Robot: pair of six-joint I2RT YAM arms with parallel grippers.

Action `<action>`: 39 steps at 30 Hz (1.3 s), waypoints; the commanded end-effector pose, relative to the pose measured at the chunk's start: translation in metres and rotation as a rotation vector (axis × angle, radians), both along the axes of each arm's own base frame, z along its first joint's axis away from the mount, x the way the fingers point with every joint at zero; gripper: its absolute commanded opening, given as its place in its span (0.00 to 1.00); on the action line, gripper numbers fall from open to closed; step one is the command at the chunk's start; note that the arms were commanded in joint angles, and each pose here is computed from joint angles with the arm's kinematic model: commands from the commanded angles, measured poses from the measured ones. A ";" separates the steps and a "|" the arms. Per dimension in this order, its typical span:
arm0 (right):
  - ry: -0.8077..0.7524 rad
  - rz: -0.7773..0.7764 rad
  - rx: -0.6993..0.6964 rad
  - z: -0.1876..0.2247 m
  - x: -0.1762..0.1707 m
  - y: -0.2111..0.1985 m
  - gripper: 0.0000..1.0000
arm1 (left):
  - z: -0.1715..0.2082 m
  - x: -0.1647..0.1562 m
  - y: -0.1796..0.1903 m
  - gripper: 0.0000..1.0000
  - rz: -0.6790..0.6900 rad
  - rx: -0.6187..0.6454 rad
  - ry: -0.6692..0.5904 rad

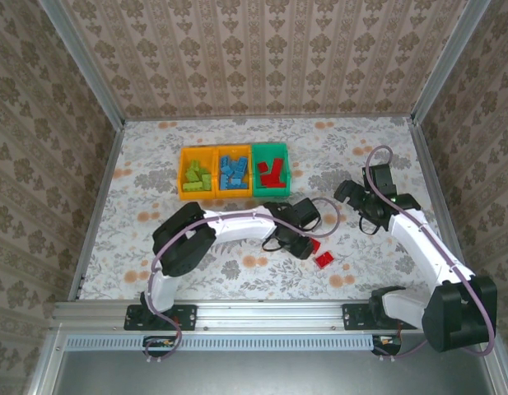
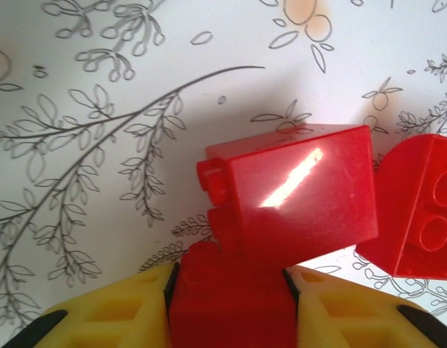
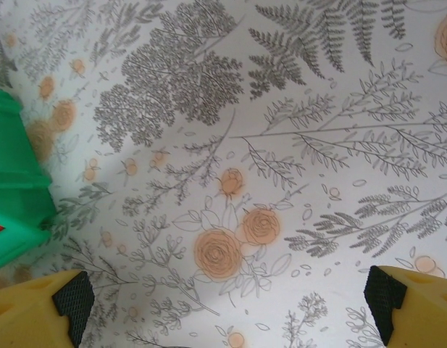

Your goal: Sort the legos into containers by color

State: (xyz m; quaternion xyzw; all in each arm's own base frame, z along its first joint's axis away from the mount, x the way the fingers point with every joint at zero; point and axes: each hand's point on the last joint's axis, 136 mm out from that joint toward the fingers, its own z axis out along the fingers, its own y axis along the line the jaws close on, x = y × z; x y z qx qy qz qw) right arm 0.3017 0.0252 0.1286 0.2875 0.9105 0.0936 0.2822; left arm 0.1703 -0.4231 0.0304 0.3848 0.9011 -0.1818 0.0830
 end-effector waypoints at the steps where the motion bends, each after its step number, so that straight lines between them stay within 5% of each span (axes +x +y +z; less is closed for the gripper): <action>1: 0.040 -0.003 -0.021 -0.007 -0.015 -0.004 0.96 | 0.003 0.010 0.017 0.39 0.036 0.024 -0.008; 12: 0.193 0.208 -0.035 -0.038 -0.041 0.077 0.92 | 0.044 0.073 0.060 0.39 0.136 0.012 -0.101; 26: 0.330 0.264 -0.022 -0.059 -0.068 0.114 0.90 | 0.096 0.217 0.090 0.39 0.294 -0.046 -0.236; 39: 0.468 0.292 -0.060 -0.086 -0.087 0.146 0.76 | 0.083 0.263 0.075 0.44 0.334 -0.079 -0.245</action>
